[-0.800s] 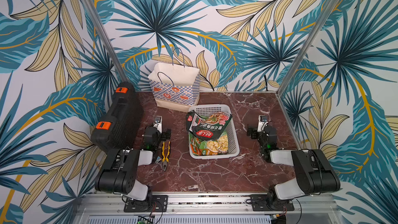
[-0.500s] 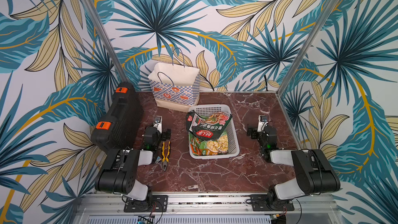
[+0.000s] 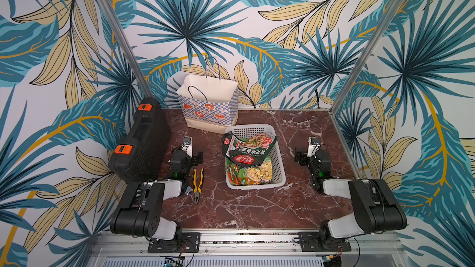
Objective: Place the condiment packets inside the bag
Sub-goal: Move the storage box to the center of the board, then pick up the paper bag from the center of the board, then place the paper bag at the center of the board, then adjust the paper bag at the center of the board.
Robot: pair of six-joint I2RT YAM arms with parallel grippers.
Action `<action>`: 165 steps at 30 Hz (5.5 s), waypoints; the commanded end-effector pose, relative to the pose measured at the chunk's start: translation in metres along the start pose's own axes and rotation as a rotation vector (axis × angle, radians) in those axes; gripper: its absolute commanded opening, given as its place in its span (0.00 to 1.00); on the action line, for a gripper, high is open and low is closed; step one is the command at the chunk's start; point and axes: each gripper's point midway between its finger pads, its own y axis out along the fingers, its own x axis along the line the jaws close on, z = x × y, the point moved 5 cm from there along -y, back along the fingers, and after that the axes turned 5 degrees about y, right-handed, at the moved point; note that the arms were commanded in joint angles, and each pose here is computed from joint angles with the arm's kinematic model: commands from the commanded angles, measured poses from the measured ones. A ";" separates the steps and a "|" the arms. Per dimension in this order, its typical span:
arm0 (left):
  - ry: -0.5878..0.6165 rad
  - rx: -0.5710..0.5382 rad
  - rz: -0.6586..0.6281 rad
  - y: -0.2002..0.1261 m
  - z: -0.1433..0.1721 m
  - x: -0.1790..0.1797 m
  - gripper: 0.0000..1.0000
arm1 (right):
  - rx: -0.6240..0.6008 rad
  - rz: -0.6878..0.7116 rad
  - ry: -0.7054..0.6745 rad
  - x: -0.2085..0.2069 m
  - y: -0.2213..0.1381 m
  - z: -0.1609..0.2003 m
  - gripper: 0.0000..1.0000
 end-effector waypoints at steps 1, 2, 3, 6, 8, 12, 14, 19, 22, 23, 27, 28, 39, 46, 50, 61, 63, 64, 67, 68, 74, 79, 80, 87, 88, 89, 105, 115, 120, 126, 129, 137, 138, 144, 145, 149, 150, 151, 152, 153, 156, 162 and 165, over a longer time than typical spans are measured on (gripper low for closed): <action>-0.011 -0.093 -0.079 -0.022 -0.017 0.009 1.00 | -0.017 0.019 0.013 -0.001 -0.011 -0.019 1.00; -0.008 -0.112 -0.081 -0.027 -0.020 0.009 1.00 | 0.014 0.042 0.031 -0.003 -0.012 -0.023 1.00; -0.006 -0.130 -0.081 -0.033 -0.024 0.009 1.00 | 0.060 0.059 0.046 -0.004 -0.013 -0.028 1.00; -0.098 -0.138 -0.142 -0.048 -0.039 0.019 1.00 | 0.151 0.024 0.071 0.002 -0.019 -0.040 1.00; -0.181 -0.118 -0.173 -0.056 -0.049 0.026 1.00 | 0.159 -0.007 0.117 0.006 -0.027 -0.049 1.00; -0.275 -0.106 -0.064 -0.068 -0.063 0.017 1.00 | 0.178 -0.052 0.217 0.013 -0.048 -0.068 1.00; -0.351 -0.071 -0.028 -0.073 -0.064 0.014 1.00 | 0.208 -0.069 0.260 0.015 -0.059 -0.073 1.00; -0.486 0.002 0.151 -0.090 -0.067 -0.005 1.00 | 0.334 -0.101 0.362 0.021 -0.082 -0.067 1.00; -0.525 0.038 0.241 -0.102 -0.071 -0.014 1.00 | 0.451 -0.115 0.425 0.025 -0.090 -0.052 1.00; -0.525 0.047 0.277 -0.106 -0.073 -0.018 1.00 | 0.474 -0.144 0.440 0.029 -0.091 -0.047 1.00; -0.608 0.084 0.361 -0.115 -0.069 -0.028 1.00 | 0.560 -0.341 0.489 0.054 -0.089 -0.033 1.00; -0.663 0.099 0.340 -0.114 -0.063 -0.026 1.00 | 0.566 -0.375 0.503 0.058 -0.088 -0.031 1.00; -0.770 0.138 0.501 -0.108 -0.047 -0.058 1.00 | 0.642 -0.354 0.374 0.080 -0.080 -0.006 0.97; -0.719 0.171 0.464 -0.103 -0.041 -0.074 1.00 | 0.696 -0.187 0.158 0.097 -0.069 0.010 0.86; -0.696 0.178 0.444 -0.102 -0.043 -0.079 1.00 | 0.705 -0.029 0.100 0.087 -0.059 0.015 0.79; -0.643 0.208 0.334 -0.098 -0.080 -0.070 1.00 | 0.634 0.226 0.062 0.053 -0.063 0.009 0.64; -0.633 0.215 0.311 -0.096 -0.091 -0.067 1.00 | 0.628 0.264 0.064 0.045 -0.066 0.009 0.63; -0.631 0.211 0.298 -0.095 -0.100 -0.065 1.00 | 0.627 0.281 0.073 0.040 -0.067 0.009 0.63; -0.637 0.182 0.260 -0.094 -0.127 -0.058 1.00 | 0.632 0.323 0.110 0.025 -0.071 0.012 0.63; -0.645 0.166 0.250 -0.093 -0.137 -0.056 1.00 | 0.632 0.338 0.130 0.019 -0.073 0.014 0.63; -0.661 0.109 0.154 -0.079 -0.201 -0.043 1.00 | 0.627 0.398 0.255 -0.011 -0.085 0.022 0.63; -0.658 0.098 0.057 -0.053 -0.246 -0.038 1.00 | 0.611 0.428 0.332 -0.028 -0.095 0.023 0.64; -0.653 0.104 0.036 -0.046 -0.251 -0.039 1.00 | 0.606 0.430 0.352 -0.032 -0.097 0.023 0.64; -0.637 0.094 -0.079 -0.003 -0.287 -0.035 0.92 | 0.601 0.420 0.408 -0.042 -0.110 0.020 0.66; -0.632 0.100 -0.096 0.005 -0.288 -0.034 0.91 | 0.602 0.413 0.411 -0.043 -0.112 0.020 0.66; -0.627 0.108 -0.116 0.012 -0.289 -0.033 0.90 | 0.600 0.401 0.415 -0.042 -0.114 0.018 0.67; -0.566 0.140 -0.085 0.026 -0.314 -0.032 0.12 | 0.497 0.206 0.470 -0.024 -0.145 -0.019 1.00; -0.403 0.169 0.170 -0.017 -0.319 -0.050 0.00 | 0.442 0.092 0.479 -0.012 -0.160 -0.046 1.00; -0.365 0.198 0.325 -0.044 -0.305 -0.060 0.00 | 0.414 -0.022 0.480 0.000 -0.168 -0.060 0.99; -0.384 0.186 0.552 -0.076 -0.277 -0.075 0.00 | 0.351 -0.324 0.498 0.033 -0.176 -0.089 0.99; -0.386 0.219 0.597 -0.086 -0.263 -0.079 0.00 | 0.325 -0.485 0.507 0.052 -0.178 -0.109 1.00; -0.361 0.249 0.626 -0.125 -0.235 -0.072 0.00 | 0.365 -0.702 0.344 0.108 -0.172 -0.153 0.98; -0.354 0.249 0.610 -0.130 -0.232 -0.069 0.00 | 0.377 -0.707 0.290 0.120 -0.170 -0.159 0.98; -0.335 0.246 0.515 -0.136 -0.219 -0.054 0.00 | 0.427 -0.758 0.052 0.188 -0.145 -0.193 0.94; -0.331 0.251 0.505 -0.135 -0.216 -0.053 0.00 | 0.430 -0.764 0.006 0.199 -0.140 -0.200 0.93; -0.324 0.262 0.485 -0.131 -0.209 -0.051 0.00 | 0.490 -0.770 -0.165 0.240 -0.112 -0.205 0.90; -0.325 0.264 0.484 -0.130 -0.207 -0.051 0.00 | 0.499 -0.746 -0.207 0.246 -0.103 -0.205 0.89; -0.325 0.267 0.483 -0.128 -0.206 -0.051 0.00 | 0.509 -0.708 -0.245 0.251 -0.090 -0.202 0.89; -0.327 0.266 0.486 -0.127 -0.206 -0.052 0.00 | 0.516 -0.676 -0.270 0.253 -0.080 -0.202 0.89; -0.328 0.267 0.494 -0.127 -0.206 -0.053 0.00 | 0.522 -0.651 -0.297 0.256 -0.070 -0.201 0.89; -0.332 0.274 0.514 -0.124 -0.204 -0.056 0.00 | 0.569 -0.633 -0.365 0.269 -0.044 -0.192 0.88; -0.319 0.285 0.508 -0.122 -0.200 -0.055 0.00 | 0.582 -0.696 -0.379 0.295 -0.022 -0.181 0.84; -0.310 0.288 0.487 -0.120 -0.198 -0.052 0.00 | 0.566 -0.711 -0.388 0.307 -0.018 -0.181 0.75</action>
